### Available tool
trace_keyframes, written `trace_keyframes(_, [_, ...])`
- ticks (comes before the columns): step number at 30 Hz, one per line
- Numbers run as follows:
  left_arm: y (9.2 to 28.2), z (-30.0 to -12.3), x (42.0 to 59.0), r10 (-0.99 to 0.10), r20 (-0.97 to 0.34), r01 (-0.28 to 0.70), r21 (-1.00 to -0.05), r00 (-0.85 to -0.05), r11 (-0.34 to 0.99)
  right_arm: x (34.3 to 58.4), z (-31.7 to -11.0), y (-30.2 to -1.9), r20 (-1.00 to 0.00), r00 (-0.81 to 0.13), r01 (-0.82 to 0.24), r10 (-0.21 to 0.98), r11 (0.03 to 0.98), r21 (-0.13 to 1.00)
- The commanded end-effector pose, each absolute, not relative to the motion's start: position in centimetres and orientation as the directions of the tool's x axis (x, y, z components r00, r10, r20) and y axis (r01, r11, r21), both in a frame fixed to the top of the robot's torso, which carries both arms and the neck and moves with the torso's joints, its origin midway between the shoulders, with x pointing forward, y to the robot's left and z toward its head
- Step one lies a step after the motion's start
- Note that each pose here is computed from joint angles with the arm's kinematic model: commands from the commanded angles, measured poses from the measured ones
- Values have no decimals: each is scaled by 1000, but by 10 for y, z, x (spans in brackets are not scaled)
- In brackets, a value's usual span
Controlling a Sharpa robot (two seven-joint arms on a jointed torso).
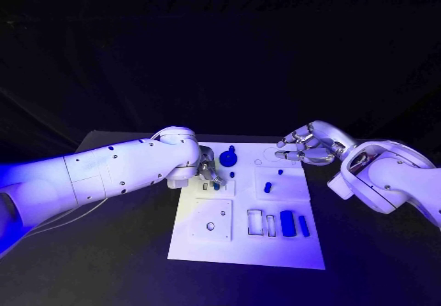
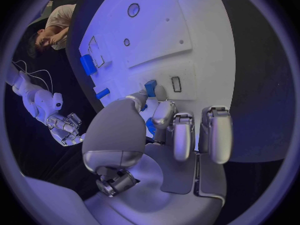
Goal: Assemble the parts on the task board
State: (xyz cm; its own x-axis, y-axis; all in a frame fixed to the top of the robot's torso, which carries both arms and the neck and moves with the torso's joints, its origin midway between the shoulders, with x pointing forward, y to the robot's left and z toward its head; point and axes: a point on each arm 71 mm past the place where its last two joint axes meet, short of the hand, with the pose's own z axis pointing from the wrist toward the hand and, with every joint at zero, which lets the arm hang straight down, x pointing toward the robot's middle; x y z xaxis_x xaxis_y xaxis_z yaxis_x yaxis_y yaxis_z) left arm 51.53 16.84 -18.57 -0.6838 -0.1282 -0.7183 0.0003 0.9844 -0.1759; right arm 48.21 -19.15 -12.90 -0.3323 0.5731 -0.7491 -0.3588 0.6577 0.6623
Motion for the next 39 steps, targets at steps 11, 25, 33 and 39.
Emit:
trace_keyframes(11, [179, -190, 510, -109, -710, -63, -92, -696, 994, 482, -129, -192, -754, -333, -365, 566, 660, 657])
trace_keyframes(25, [178, -177, 508, -160, -726, -68, -155, -669, 986, 484, -130, -194, -755, -327, -362, 568, 663, 656])
trace_keyframes(33, [182, -169, 508, -192, -732, -83, -183, -654, 980, 485, -130, -194, -754, -326, -360, 570, 663, 656])
trace_keyframes(39, [194, -155, 510, -193, -741, -92, -175, -643, 980, 485, -131, -195, -754, -325, -358, 570, 664, 656])
